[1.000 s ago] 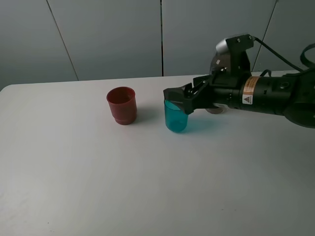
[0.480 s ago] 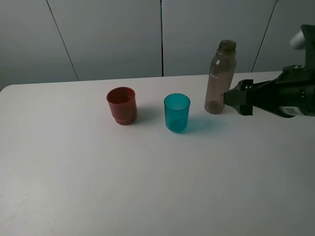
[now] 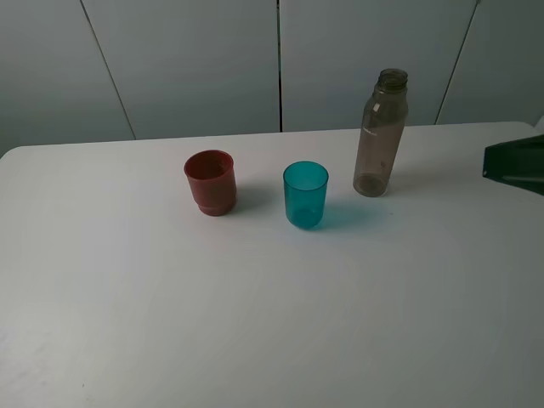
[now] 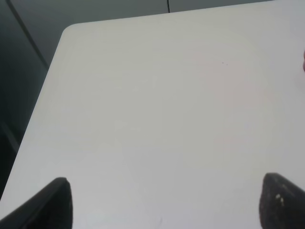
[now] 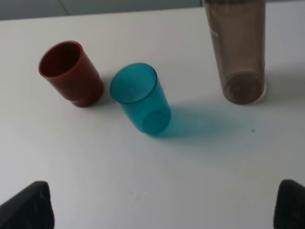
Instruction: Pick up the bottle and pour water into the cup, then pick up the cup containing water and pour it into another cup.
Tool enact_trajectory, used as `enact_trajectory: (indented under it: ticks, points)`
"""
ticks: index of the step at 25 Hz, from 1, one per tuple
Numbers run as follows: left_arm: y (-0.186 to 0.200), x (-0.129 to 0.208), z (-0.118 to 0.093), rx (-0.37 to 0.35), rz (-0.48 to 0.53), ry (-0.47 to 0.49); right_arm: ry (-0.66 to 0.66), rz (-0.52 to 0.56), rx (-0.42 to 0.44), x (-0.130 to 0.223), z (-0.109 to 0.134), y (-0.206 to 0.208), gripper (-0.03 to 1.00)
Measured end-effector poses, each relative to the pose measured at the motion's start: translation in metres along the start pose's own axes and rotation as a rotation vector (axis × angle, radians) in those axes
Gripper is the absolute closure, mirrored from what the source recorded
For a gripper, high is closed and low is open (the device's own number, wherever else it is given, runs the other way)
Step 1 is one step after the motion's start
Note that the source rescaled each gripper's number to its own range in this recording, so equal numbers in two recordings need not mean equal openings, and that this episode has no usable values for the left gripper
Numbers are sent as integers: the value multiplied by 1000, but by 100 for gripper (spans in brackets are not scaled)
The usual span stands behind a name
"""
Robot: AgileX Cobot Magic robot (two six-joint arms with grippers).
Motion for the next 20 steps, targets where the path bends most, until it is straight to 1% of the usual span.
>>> enact_trajectory:
  ticks: [2,6,9,12,17,20]
  points:
    - [0,0,0,0,0,0,50,-27,13,-3,1,20,-3]
    - [0,0,0,0,0,0,141,26,108,12,-13,51,-3]
    - [0,0,0,0,0,0,181,54,154,24,-22,66,-3]
    - [0,0,0,0,0,2,190,42,151,33,-23,77,-3]
    - [0,0,0,0,0,4,179,-15,86,49,-17,87,-3]
    - [0,0,0,0,0,4,198,-46,108,61,-28,83,-3]
Point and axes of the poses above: a point on each arm's last joint axis where the gripper is mounted, y pointing back along that axis away from the gripper, z along the wrist's bending axis when the last joint is at zero, x = y × z, the point moved 8 cm from there along -y, pointing out along that axis toward the gripper, and after that the axes turned 6 degrees about -y, right-handed, at the moved point
